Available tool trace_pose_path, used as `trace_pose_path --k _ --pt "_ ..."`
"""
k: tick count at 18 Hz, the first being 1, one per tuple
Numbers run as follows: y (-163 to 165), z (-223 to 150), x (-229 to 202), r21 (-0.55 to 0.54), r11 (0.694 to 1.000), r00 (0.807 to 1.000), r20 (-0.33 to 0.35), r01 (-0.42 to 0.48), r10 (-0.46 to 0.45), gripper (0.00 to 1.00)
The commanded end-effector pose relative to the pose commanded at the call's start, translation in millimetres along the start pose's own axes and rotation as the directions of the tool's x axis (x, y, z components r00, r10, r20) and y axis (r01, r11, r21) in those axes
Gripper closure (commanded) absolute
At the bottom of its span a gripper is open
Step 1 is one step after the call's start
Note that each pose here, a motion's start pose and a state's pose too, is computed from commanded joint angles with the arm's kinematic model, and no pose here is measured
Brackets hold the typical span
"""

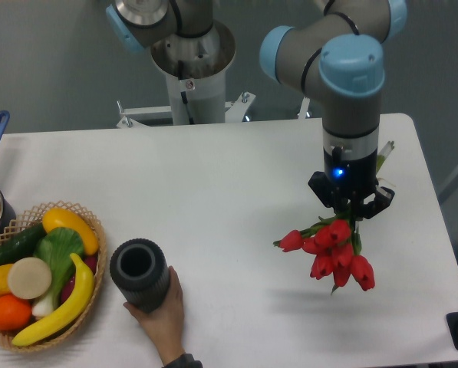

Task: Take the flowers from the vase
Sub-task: 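Carry the held tulips away from the vase over the open table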

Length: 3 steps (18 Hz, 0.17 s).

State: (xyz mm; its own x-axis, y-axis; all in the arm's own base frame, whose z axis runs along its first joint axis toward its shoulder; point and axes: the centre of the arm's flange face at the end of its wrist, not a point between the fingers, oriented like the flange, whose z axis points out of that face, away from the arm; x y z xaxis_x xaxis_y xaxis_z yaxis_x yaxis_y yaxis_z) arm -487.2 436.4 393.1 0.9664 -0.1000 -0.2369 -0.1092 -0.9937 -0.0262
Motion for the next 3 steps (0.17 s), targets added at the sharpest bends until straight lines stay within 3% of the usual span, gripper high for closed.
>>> trace_pose_path --k 3 --pt "-1.6 31.8 16.3 -0.034 0.998 0.996 -0.083 -0.043 0.04 0.77"
